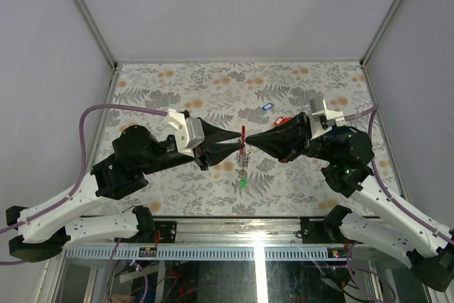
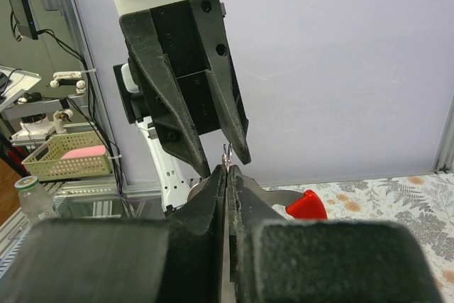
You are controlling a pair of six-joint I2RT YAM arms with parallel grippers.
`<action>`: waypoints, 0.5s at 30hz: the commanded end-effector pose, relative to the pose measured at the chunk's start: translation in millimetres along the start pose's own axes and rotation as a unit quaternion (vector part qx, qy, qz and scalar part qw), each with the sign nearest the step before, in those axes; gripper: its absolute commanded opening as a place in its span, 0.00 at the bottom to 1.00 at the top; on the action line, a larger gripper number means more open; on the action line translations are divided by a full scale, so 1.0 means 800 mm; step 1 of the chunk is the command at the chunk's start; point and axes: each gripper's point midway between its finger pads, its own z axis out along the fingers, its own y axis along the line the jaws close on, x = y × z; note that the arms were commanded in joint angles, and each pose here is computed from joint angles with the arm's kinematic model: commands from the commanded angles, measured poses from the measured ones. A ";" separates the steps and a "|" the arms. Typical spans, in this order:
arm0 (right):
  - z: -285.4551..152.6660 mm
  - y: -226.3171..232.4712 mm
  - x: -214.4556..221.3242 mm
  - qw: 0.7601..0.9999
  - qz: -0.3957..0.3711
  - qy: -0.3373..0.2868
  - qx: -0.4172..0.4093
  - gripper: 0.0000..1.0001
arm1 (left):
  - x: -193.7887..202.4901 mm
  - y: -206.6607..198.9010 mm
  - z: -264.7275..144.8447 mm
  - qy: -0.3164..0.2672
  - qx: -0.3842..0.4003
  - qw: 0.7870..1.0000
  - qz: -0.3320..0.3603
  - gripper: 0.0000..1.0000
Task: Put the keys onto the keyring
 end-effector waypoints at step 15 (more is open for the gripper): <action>-0.001 0.024 -0.032 0.998 -0.041 -0.038 -0.036 0.00 | -0.024 -0.011 0.012 -0.030 0.029 0.999 0.006 0.15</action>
